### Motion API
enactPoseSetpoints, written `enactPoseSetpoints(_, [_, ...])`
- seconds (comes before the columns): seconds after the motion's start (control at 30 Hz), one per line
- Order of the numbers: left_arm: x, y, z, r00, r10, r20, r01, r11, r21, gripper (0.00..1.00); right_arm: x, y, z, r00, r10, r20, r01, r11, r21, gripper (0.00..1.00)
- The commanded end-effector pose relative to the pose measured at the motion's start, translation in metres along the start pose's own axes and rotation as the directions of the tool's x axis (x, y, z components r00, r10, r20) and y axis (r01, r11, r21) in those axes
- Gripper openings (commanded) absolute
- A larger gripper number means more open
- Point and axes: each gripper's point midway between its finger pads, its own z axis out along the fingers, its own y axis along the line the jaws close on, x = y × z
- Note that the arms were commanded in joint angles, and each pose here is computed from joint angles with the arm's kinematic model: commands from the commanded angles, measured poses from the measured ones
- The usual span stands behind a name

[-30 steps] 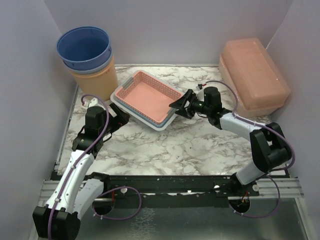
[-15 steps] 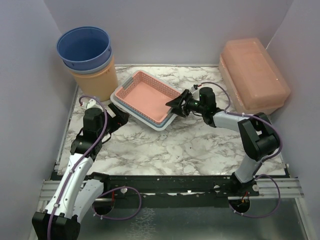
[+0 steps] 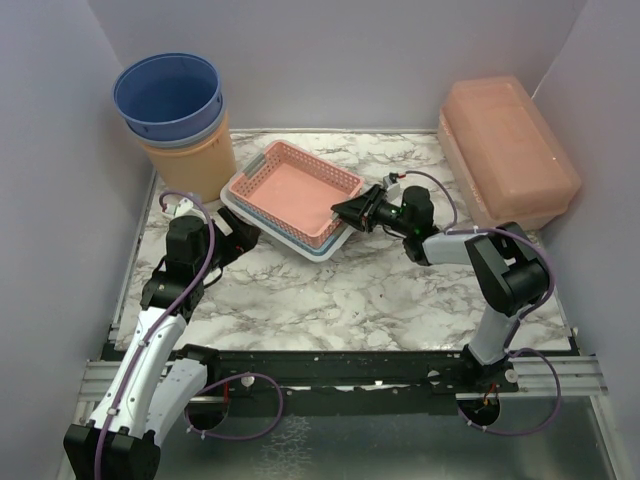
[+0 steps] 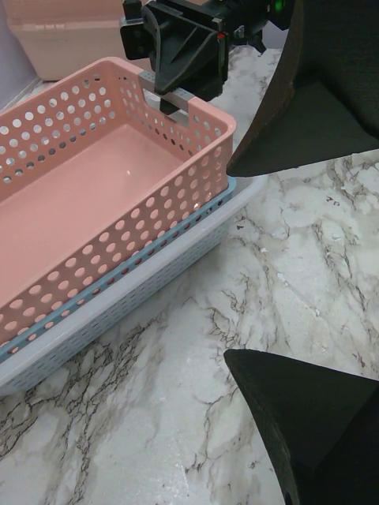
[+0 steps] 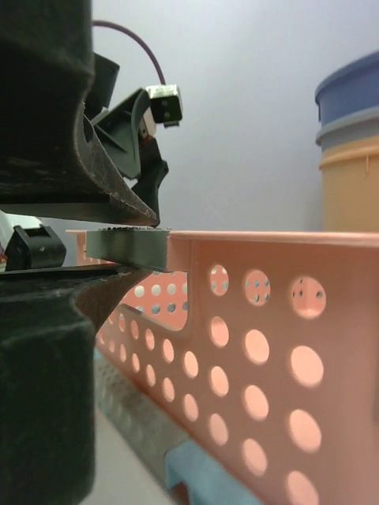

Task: Turn the large container upside down
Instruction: Pick up the container from the container.

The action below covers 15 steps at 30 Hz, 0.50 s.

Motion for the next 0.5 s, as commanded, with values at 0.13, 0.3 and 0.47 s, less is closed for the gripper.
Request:
enactPoseSetpoints(0.13, [-0.007, -0.013, -0.002, 1.0, 0.013, 0.008, -0.013, 0.999, 0.041, 0.9, -0.005, 0.036, 0.007, 0.998, -0.049, 0.033, 0.054, 0.986, -0.158, 0.34])
enactPoseSetpoints(0.3, [-0.009, -0.013, -0.003, 1.0, 0.02, 0.015, -0.02, 0.999, 0.041, 0.9, -0.01, 0.034, 0.014, 0.997, 0.001, 0.072, 0.011, 0.987, -0.161, 0.37])
enactPoseSetpoints(0.47, [-0.01, -0.012, -0.004, 1.0, 0.025, 0.019, -0.026, 0.999, 0.036, 0.9, -0.011, 0.041, 0.018, 0.997, -0.001, 0.081, 0.015, 0.984, -0.177, 0.32])
